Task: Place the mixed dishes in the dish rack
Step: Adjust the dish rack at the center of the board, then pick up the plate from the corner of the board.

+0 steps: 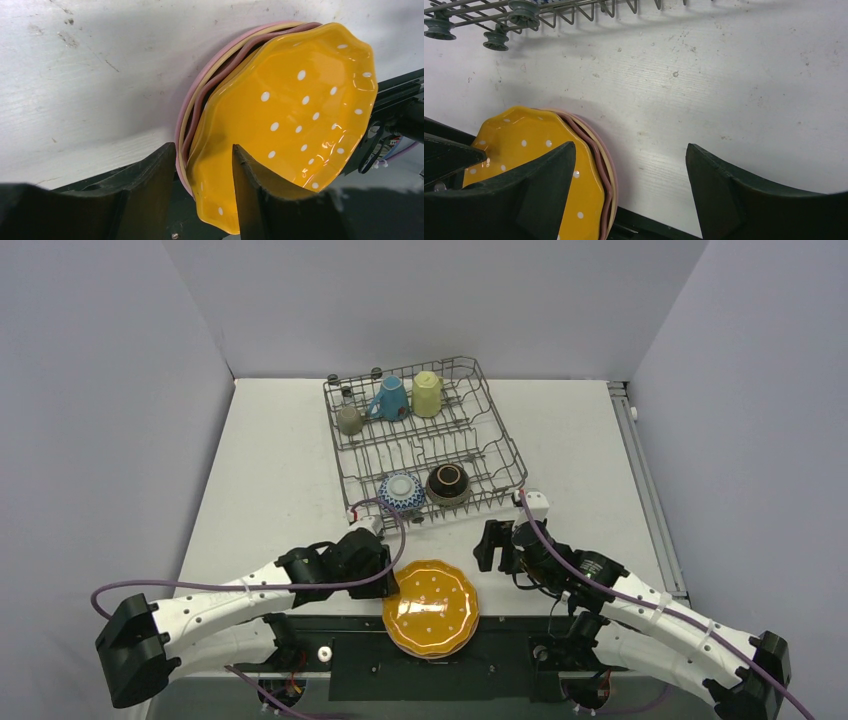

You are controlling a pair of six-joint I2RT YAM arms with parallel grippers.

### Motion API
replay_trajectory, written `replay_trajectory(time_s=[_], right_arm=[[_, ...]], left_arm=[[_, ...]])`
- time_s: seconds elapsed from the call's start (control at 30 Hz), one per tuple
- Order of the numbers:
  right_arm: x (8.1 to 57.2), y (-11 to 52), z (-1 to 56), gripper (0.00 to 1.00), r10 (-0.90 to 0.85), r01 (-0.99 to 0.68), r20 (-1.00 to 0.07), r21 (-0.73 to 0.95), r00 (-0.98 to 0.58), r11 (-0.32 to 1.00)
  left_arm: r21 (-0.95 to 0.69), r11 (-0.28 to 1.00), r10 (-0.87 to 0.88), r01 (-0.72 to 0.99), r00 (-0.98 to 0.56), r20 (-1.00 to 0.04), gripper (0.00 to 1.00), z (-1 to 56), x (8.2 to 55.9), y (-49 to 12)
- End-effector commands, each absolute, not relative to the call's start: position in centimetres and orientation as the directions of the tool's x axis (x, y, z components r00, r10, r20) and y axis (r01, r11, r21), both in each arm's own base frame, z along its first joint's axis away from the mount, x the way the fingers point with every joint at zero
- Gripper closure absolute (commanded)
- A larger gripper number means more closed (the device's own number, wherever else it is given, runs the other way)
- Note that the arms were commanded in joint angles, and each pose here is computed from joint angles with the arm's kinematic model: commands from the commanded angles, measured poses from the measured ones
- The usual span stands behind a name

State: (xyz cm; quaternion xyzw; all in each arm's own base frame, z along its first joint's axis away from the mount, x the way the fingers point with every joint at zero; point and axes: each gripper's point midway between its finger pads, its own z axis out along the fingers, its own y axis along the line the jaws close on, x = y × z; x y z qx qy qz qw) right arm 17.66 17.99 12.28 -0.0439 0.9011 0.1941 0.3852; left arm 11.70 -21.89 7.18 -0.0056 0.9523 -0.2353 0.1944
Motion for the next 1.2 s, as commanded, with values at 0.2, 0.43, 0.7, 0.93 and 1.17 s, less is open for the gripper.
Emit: replay_trajectory(time_s=[0.2, 0.43, 0.7, 0.93, 1.17], right_arm=[[18.1, 18.0, 12.2, 0.25, 0.092, -0.219, -0.731, 0.319, -0.676, 0.922], [18.0, 18.1, 11.7, 0.25, 0.096, -0.218, -0.726, 0.326, -0.681, 0.92], [17.9, 18.2, 11.6, 0.26, 0.094, -0.222, -0.723, 0.329, -0.684, 0.918], [17.8, 18.1, 12.1, 0.26, 0.102, -0.224, -0.727, 0.338, -0.679, 0.914], [17.6, 18.4, 12.4, 0.26, 0.108, -0.231, -0.721, 0.355, -0.685, 0.906]], left_arm=[[-0.471, 0.877, -0.099, 0.094, -0.924, -0.37, 0.71, 7.1, 11.8, -23.4], [-0.445, 0.891, -0.1, 0.091, -0.916, -0.388, 0.89, 7.5, 12.0, -22.7], [-0.439, 0.893, -0.103, 0.098, -0.905, -0.412, 1.0, 8.7, 12.4, -22.5], [-0.455, 0.884, -0.121, 0.111, -0.885, -0.45, 1.0, 11.0, 12.8, -22.2], [-0.463, 0.879, -0.133, 0.114, -0.874, -0.468, 1.0, 12.2, 12.7, -21.7]])
